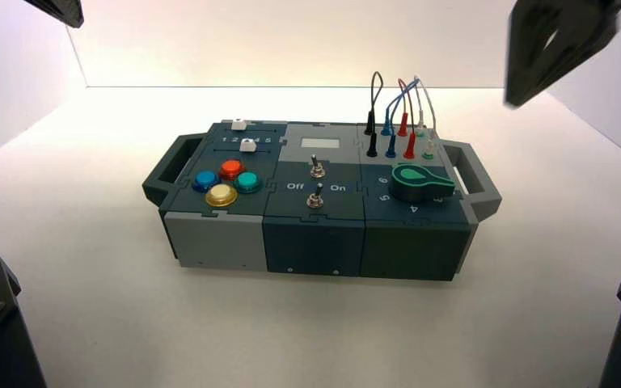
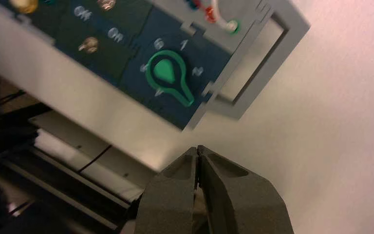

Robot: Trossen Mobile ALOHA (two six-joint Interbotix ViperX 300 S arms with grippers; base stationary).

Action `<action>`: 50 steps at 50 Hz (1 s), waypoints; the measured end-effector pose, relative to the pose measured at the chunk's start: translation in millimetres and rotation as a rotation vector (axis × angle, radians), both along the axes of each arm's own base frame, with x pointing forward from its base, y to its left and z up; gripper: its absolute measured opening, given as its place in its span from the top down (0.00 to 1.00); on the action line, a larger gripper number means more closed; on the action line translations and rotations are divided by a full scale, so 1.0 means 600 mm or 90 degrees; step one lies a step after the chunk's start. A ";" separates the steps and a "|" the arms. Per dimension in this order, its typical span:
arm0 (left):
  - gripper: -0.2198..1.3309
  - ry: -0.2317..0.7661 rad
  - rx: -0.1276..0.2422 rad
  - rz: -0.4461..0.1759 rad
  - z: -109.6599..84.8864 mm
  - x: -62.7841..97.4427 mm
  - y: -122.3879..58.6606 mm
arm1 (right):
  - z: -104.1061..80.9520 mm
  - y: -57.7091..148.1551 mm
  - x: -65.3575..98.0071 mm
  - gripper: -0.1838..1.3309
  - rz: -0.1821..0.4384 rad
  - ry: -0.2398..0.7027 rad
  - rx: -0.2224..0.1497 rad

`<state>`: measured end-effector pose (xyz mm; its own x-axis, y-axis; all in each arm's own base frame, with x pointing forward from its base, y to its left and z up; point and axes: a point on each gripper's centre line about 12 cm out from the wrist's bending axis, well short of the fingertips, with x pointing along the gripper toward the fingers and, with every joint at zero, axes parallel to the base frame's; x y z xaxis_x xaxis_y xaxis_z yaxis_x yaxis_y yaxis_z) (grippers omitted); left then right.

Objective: Turn the knob to position 4.

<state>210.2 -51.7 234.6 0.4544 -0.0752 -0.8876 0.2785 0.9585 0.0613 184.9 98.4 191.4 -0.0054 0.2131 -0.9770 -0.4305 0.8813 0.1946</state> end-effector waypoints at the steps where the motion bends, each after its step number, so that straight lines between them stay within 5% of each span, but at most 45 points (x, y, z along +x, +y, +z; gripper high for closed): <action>1: 0.96 0.000 0.000 0.002 0.000 0.000 0.001 | -0.003 0.000 0.004 0.97 0.003 -0.002 -0.003; 15: 0.96 -0.007 -0.002 0.001 0.004 -0.003 0.001 | -0.060 0.001 0.043 0.97 0.032 0.007 -0.060; 30: 0.96 -0.010 -0.003 0.001 0.002 -0.003 0.001 | -0.091 0.015 0.058 0.97 0.041 0.027 -0.062; 50: 0.96 -0.022 -0.006 -0.001 0.002 0.001 0.000 | -0.104 0.037 0.046 0.97 0.071 0.057 -0.062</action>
<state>211.1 -51.9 236.1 0.4843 -0.0836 -0.8709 0.2772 0.9588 0.0622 212.6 120.7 129.0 -0.1113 0.1103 -0.9876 -0.5112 0.8459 0.1521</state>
